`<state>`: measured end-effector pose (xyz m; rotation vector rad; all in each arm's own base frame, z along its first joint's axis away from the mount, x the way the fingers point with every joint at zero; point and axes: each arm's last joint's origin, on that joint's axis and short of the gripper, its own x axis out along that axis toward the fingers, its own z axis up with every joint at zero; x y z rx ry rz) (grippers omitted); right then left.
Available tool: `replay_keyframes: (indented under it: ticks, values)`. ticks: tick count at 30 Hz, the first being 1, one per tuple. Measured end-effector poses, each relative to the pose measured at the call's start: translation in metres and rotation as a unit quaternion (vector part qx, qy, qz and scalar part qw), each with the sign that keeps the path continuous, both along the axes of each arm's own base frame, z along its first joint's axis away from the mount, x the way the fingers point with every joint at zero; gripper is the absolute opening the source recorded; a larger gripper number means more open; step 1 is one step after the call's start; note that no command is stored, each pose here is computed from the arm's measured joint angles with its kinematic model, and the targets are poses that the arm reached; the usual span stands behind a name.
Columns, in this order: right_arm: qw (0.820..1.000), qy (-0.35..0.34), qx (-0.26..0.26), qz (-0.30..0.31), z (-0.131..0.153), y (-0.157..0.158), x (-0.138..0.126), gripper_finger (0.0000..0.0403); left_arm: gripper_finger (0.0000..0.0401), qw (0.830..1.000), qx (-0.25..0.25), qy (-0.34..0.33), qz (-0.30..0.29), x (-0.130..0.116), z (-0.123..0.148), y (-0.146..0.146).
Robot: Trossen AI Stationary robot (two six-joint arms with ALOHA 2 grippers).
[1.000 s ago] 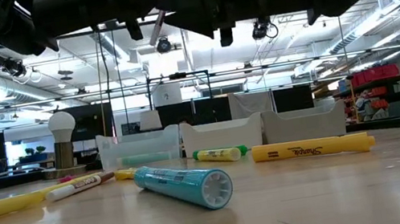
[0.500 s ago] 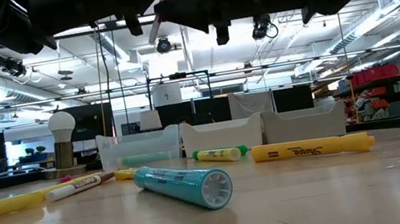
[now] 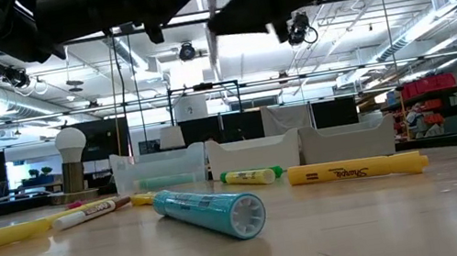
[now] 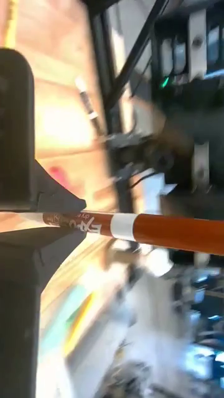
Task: Pick & Place Markers
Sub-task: Put the light brown marker pen into the gray bin
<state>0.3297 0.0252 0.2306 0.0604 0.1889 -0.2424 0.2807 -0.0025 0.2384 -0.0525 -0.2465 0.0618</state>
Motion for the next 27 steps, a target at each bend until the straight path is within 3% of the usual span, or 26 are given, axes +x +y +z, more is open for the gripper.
replay_keyframes:
  ticks: [6, 12, 20, 27]
  values:
    - [0.985, 0.128, 0.03, -0.116, 0.019, -0.023, -0.05, 0.0012, 0.0208, 0.999, 0.0, 0.044, 0.011, 0.001, -0.008, 0.006]
    - [0.954, 0.197, 0.045, -0.221, 0.029, -0.092, -0.091, 0.0012, 0.0215, 0.995, -0.024, 0.1, 0.007, 0.002, -0.019, 0.006]
    - [0.919, 0.297, 0.047, -0.255, -0.009, -0.201, -0.119, 0.0012, 0.0197, 0.993, -0.025, 0.113, 0.007, 0.003, -0.022, 0.006]
    - [0.903, 0.352, 0.077, -0.233, -0.059, -0.254, -0.134, 0.0012, 0.0193, 0.993, -0.027, 0.112, 0.02, 0.002, -0.022, 0.011]
